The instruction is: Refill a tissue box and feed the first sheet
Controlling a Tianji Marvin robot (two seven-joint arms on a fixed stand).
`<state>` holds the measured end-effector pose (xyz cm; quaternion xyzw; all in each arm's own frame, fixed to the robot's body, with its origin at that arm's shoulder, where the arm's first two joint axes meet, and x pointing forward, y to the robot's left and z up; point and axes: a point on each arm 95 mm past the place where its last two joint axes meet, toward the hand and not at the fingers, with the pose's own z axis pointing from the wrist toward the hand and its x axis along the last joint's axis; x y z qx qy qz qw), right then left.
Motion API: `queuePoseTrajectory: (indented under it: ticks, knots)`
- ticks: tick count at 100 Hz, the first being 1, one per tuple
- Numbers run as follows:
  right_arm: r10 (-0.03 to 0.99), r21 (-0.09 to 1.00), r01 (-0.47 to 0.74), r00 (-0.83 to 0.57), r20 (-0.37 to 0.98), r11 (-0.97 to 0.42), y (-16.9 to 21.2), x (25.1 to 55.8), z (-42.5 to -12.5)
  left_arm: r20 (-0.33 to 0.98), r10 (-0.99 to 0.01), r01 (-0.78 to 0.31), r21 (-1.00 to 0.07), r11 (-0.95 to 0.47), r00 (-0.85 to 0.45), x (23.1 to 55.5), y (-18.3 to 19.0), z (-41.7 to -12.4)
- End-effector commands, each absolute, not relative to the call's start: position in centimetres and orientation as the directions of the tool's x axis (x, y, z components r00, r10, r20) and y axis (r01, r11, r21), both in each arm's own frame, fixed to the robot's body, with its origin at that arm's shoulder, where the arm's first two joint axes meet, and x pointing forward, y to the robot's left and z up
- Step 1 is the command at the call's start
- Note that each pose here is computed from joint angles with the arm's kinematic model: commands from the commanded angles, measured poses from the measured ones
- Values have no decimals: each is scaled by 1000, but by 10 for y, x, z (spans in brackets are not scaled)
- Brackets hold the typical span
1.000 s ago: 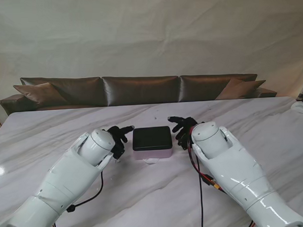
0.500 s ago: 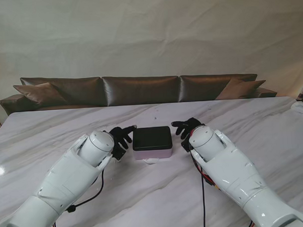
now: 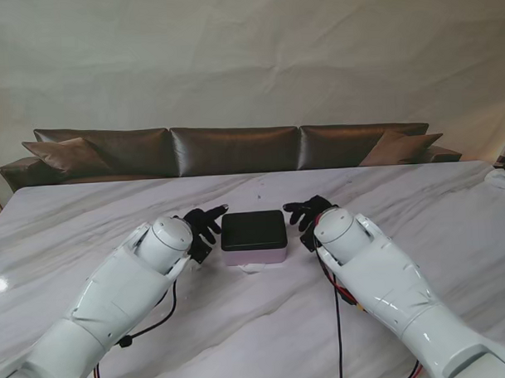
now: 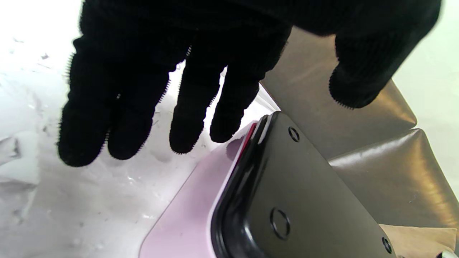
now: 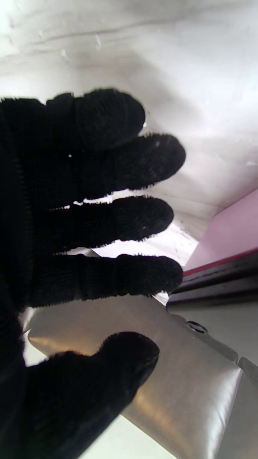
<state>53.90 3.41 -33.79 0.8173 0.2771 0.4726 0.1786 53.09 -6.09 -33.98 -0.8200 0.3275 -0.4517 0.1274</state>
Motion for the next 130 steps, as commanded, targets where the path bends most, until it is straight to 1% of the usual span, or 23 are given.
queuePoseTrajectory:
  ticks: [1, 20, 50, 62, 83, 99, 130]
  knots:
    - [622, 542, 304, 393, 677, -783, 39, 539, -339, 664, -649, -437, -492, -753, 372, 531, -66, -340]
    - [622, 535, 317, 384, 683, -783, 44, 540, -342, 674, -640, -443, -477, -759, 370, 534, -68, -345]
    - [627, 528, 340, 368, 687, -778, 50, 537, -345, 712, -591, -451, -416, -790, 378, 531, -74, -349]
    - [630, 527, 348, 362, 687, -775, 52, 536, -346, 720, -583, -451, -407, -794, 377, 530, -77, -349]
    - [642, 531, 365, 356, 679, -765, 53, 535, -348, 717, -589, -454, -412, -790, 373, 530, -76, -349]
    - [648, 535, 371, 357, 672, -759, 53, 535, -351, 695, -612, -475, -422, -772, 376, 531, -73, -351]
    - [664, 552, 373, 355, 658, -746, 53, 535, -355, 662, -643, -504, -432, -747, 386, 536, -67, -361]
